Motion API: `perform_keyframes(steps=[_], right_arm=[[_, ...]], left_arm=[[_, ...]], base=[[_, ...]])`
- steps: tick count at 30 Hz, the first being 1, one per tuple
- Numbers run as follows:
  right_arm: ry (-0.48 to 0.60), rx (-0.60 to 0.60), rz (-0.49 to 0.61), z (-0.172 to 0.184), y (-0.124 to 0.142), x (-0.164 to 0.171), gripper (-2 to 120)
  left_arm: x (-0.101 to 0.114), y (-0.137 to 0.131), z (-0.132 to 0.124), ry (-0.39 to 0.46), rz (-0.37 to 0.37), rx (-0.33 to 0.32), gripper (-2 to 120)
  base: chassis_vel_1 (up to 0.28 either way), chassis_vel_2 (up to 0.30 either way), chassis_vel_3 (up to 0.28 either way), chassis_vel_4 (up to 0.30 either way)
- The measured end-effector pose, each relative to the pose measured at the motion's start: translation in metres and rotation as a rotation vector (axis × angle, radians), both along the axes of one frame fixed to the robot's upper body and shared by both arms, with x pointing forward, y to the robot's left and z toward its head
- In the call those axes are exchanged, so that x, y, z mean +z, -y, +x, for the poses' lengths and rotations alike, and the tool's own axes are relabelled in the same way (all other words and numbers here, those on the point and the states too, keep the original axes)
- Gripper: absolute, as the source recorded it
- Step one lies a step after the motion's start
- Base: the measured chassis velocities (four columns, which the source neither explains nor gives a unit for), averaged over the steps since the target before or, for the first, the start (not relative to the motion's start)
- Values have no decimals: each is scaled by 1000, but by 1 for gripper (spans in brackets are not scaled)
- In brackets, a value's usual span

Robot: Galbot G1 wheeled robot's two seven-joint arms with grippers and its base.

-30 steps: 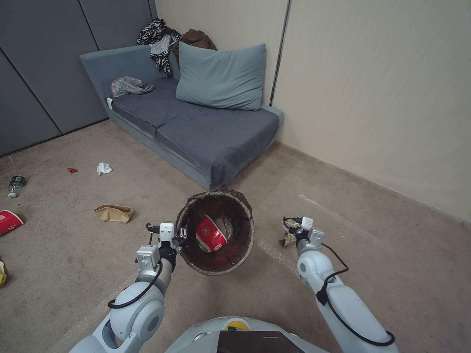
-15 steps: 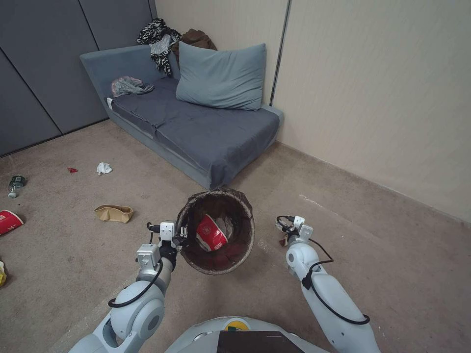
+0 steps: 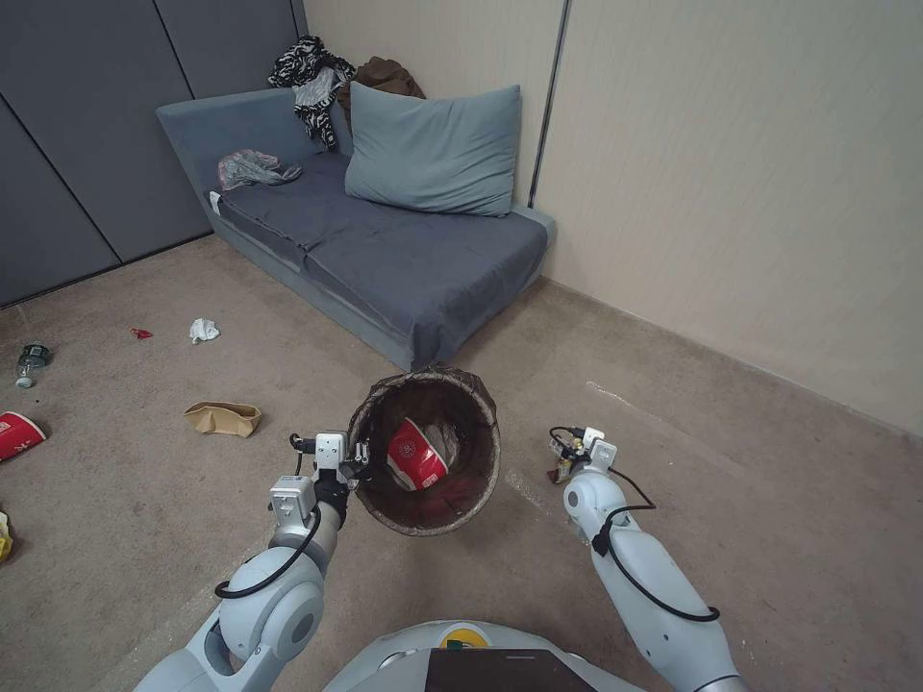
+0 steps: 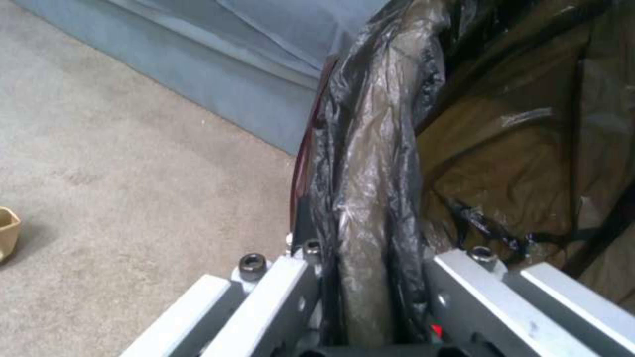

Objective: Pick up the trash bin, then pick up the garbage from the floor and place it into the trash bin.

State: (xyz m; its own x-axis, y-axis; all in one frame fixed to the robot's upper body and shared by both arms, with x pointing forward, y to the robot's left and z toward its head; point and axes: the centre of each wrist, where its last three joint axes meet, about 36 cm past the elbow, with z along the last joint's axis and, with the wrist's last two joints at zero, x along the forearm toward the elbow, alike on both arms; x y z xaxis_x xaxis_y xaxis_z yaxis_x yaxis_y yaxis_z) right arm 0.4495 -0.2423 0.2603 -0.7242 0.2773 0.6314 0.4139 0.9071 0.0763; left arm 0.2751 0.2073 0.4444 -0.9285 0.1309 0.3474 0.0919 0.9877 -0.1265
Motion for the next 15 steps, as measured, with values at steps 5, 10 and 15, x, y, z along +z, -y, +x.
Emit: perform_keyframes(steps=[5, 10, 15], right_arm=[[-29, -5, 8, 4, -2, -7, 98], [-53, -8, 9, 6, -3, -14, 98], [-81, -16, 6, 9, -2, -23, 97]], left_arm=[[0, -1, 0, 1, 2, 1, 2], [1, -1, 1, 1, 1, 1, 2], [1, -1, 1, 2, 0, 2, 2]], base=[[0, 0, 0, 0], [0, 0, 0, 0], [0, 0, 0, 0]])
